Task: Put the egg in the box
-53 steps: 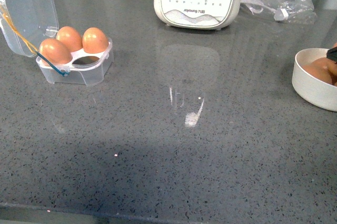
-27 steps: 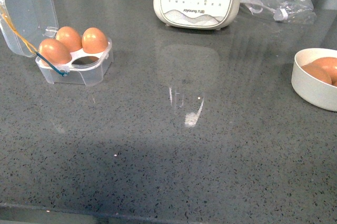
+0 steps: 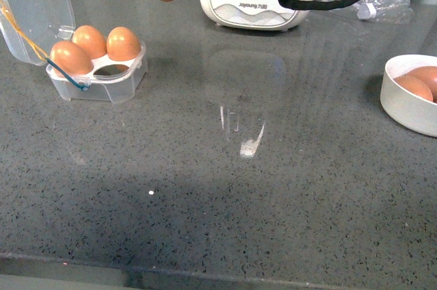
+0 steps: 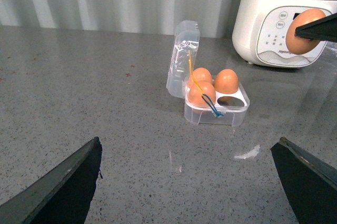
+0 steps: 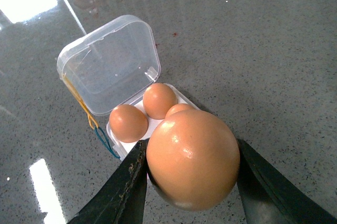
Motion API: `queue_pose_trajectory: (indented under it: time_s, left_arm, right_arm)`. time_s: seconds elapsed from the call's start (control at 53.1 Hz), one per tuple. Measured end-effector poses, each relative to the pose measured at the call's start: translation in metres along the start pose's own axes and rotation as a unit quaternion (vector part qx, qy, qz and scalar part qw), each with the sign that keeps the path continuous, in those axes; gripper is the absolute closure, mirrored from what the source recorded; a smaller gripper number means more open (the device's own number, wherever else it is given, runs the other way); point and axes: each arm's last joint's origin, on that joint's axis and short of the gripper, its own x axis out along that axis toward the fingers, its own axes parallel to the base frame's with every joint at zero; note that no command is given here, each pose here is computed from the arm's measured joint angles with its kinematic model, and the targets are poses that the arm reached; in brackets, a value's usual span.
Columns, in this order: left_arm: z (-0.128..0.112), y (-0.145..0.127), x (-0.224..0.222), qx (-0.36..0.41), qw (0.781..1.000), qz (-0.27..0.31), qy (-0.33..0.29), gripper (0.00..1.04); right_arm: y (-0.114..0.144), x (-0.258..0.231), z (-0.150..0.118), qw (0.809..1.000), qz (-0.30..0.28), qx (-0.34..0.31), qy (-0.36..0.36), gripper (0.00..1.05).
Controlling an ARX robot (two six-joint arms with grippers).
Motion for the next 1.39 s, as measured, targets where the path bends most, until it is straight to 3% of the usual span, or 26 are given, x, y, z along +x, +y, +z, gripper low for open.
queue_pose_trajectory:
  time_s: [0.245,0.603,1.093,1.244,1.394]
  left_arm:
    - [0.0,0.0,0.0,0.0,1.0,0.0,0.0,0.07]
    - [0.0,0.0,0.0,0.0,1.0,0.0,0.0,0.07]
    - [0.0,0.0,0.0,0.0,1.0,0.0,0.0,0.07]
    - [0.0,0.0,0.0,0.0,1.0,0.0,0.0,0.07]
    - [0.0,0.0,0.0,0.0,1.0,0.0,0.0,0.07]
  right_arm:
    - [-0.001,0.024,-0.013,0.999,0.028,-0.015,0.025,0.64]
    - [0.017,0.064,-0.015,0.997,0.064,-0.022,0.04,0.64]
    - [0.02,0.081,-0.029,0.995,0.065,-0.035,0.074,0.64]
    - [0.02,0.081,-0.029,0.994,0.065,-0.037,0.077,0.44]
    - [0.02,0.08,-0.032,0.994,0.063,-0.038,0.08,0.16]
